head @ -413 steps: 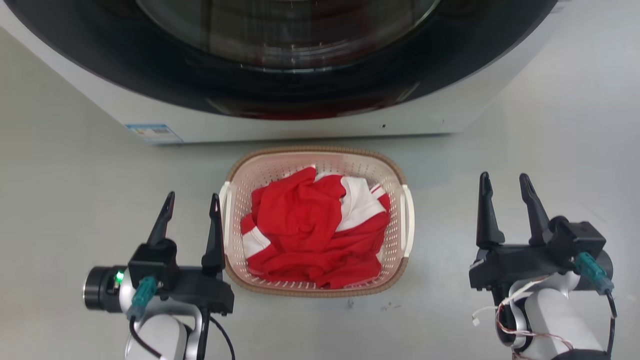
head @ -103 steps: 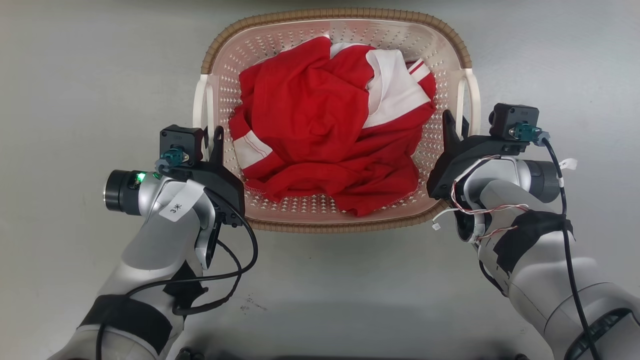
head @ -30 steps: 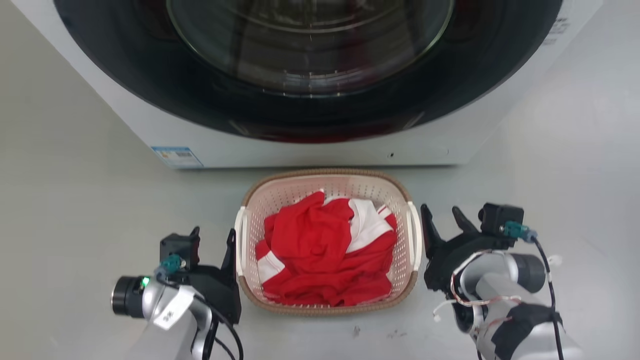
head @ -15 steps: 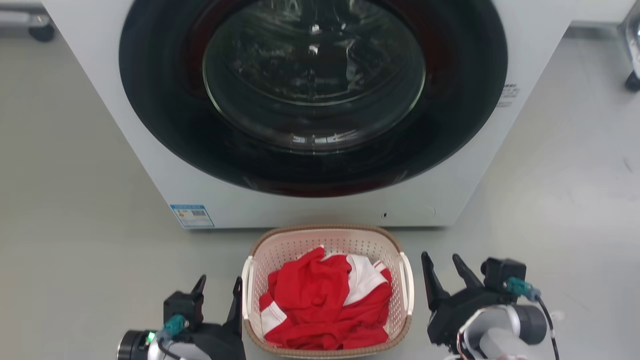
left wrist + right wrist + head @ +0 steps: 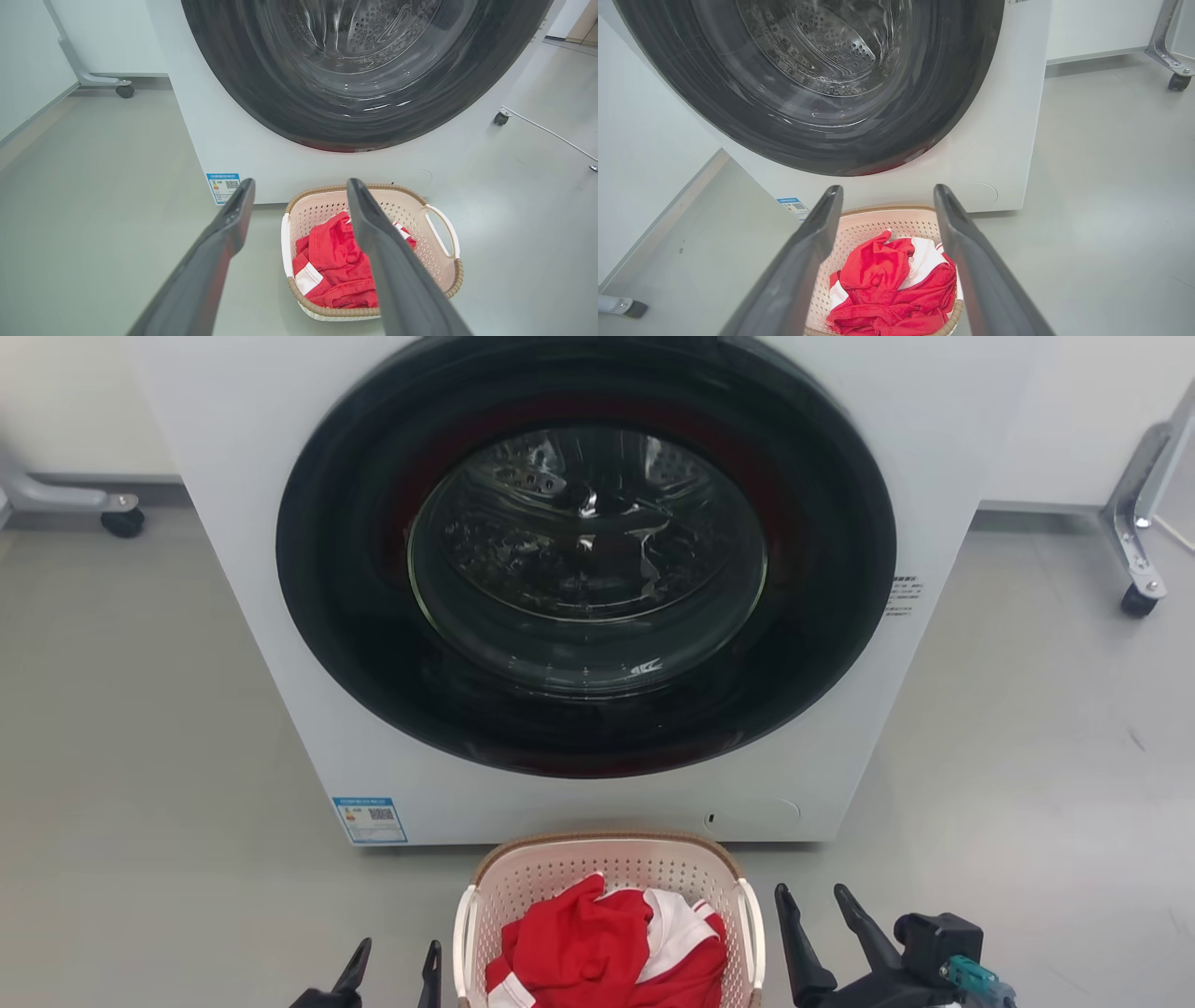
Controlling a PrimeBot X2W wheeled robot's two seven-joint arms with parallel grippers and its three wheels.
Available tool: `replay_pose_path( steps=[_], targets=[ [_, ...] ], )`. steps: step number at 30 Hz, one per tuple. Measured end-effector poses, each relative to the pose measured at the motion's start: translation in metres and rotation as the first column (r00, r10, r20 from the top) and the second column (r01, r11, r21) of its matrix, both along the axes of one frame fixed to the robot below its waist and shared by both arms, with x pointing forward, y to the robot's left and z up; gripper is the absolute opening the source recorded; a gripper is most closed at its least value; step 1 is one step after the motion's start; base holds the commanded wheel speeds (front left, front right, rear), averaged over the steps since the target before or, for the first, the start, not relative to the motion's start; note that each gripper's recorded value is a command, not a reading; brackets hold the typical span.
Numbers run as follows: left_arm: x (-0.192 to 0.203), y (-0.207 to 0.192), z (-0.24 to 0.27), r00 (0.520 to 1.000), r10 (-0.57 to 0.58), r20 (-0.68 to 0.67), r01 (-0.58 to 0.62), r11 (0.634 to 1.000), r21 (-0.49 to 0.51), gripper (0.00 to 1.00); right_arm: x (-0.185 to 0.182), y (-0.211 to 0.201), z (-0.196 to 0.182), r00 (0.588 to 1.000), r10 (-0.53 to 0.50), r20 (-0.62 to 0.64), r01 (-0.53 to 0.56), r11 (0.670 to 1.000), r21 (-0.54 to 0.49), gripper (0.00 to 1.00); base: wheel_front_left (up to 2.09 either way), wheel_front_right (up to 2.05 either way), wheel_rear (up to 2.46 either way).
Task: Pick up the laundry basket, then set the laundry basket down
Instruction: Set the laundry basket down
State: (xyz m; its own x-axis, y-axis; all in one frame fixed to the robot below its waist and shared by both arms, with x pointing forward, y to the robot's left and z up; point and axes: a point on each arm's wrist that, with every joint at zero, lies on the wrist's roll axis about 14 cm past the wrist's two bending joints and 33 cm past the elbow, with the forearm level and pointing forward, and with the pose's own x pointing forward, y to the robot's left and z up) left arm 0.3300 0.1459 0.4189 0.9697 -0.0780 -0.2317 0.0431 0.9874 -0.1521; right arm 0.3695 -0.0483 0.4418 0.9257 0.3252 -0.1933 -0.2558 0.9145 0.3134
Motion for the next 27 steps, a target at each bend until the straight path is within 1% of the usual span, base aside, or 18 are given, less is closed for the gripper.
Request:
replay_pose_path(
  steps=[4,10,22,27],
  targets=[
    [-0.006,0.002,0.011,0.999,0.003,0.040,-0.003,1.000,-0.001,1.00,-0.006,-0.003,0.014,0.999,-0.015,0.051,0.014,1.000,0.014,1.00,0.00,0.00,0.00],
    [-0.009,0.007,0.025,0.995,0.023,0.094,-0.024,1.000,0.007,1.00,-0.018,-0.014,0.022,0.995,-0.053,0.087,0.051,0.998,0.022,1.00,0.00,0.00,0.00],
    [-0.007,0.013,0.047,0.984,0.044,0.171,-0.049,0.999,0.021,1.00,-0.022,-0.036,0.033,0.982,-0.114,0.148,0.117,0.993,-0.006,1.00,0.00,0.00,0.00],
    [-0.008,0.011,0.050,0.982,0.041,0.182,-0.047,0.999,0.028,1.00,-0.022,-0.040,0.039,0.976,-0.137,0.169,0.140,0.990,-0.001,1.00,0.00,0.00,0.00]
  ],
)
